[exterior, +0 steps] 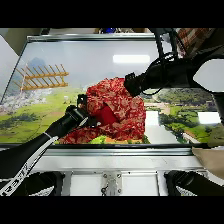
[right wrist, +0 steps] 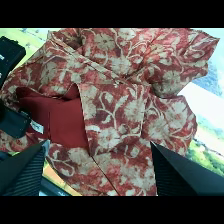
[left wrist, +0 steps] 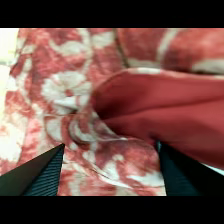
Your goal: Fold the clothes and pants, and hang the long-sleeved shirts on hangers.
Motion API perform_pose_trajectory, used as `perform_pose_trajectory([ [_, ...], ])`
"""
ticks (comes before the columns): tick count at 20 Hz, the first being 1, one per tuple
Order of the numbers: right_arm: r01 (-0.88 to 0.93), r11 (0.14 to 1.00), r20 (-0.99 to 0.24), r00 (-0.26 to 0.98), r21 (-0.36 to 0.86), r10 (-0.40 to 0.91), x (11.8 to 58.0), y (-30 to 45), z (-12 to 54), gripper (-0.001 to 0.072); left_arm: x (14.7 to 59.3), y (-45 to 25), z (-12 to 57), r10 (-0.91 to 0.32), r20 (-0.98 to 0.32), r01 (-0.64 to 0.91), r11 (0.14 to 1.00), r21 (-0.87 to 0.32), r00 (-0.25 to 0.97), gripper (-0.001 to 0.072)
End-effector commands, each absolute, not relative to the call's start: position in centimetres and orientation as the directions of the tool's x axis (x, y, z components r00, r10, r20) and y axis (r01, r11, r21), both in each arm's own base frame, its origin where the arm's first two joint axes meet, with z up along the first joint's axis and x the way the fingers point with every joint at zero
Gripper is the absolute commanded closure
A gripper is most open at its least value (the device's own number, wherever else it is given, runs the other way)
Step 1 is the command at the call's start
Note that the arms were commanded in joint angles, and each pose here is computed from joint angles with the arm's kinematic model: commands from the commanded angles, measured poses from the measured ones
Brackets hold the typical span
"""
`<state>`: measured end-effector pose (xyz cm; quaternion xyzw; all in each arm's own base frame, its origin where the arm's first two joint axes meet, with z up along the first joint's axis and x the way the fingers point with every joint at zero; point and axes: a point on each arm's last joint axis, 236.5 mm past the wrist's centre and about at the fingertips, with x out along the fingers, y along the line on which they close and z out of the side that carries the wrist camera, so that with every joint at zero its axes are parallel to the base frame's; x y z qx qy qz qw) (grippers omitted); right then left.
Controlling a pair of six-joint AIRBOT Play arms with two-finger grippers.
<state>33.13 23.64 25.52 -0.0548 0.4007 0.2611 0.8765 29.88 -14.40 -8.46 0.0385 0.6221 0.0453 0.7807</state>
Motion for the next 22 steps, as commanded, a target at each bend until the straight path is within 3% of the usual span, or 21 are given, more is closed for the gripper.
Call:
perform_pose_trajectory([
  [1, -0.501, 0.858, -0.736, 0.538, 0.112, 0.411, 33.0, 23.6, 25.4, -0.0002, 28.6, -13.5, -9.6, 0.150, -0.974, -0.043, 0.989, 0.145, 0.167, 0.0167],
  [2, -0.501, 0.858, -0.736, 0.538, 0.112, 0.410, 33.0, 23.5, 25.4, -0.0003, 28.0, -13.6, -9.8, 0.149, -0.977, -0.041, 0.989, 0.145, 0.150, 0.0413],
  [3, -0.501, 0.858, -0.736, 0.538, 0.111, 0.410, 33.0, 23.5, 25.4, -0.0003, 27.9, -13.6, -9.7, 0.155, -0.977, -0.037, 0.988, 0.151, 0.150, 0.0586],
  [4, -0.501, 0.858, -0.737, 0.538, 0.111, 0.410, 33.0, 23.5, 25.4, -0.0002, 28.0, -13.8, -9.3, 0.145, -0.976, -0.031, 0.989, 0.142, 0.162, 0.0684],
  [9, -0.481, 0.874, -0.782, 0.515, 0.074, 0.350, 33.3, 22.6, 23.0, -0.0002, 30.1, -15.4, -0.7, -0.005, -0.929, -0.014, 1.000, -0.011, 0.370, 0.0685],
  [14, -0.398, 0.912, -0.876, 0.399, 0.100, 0.270, 32.9, 22.6, 13.3, -0.0002, 29.8, -15.4, 4.5, -0.095, -0.872, -0.008, 0.994, -0.112, 0.480, 0.0685],
  [18, -0.294, 0.946, -0.923, 0.310, 0.135, 0.228, 32.2, 23.4, 3.7, -0.0002, 29.6, -15.3, 5.6, -0.112, -0.857, -0.005, 0.991, -0.132, 0.503, 0.0685],
  [22, -0.276, 0.945, -0.914, 0.312, 0.174, 0.259, 32.6, 26.8, -0.4, -0.0002, 29.3, -15.7, 5.6, -0.131, -0.861, -0.007, 0.988, -0.154, 0.491, 0.0685],
])
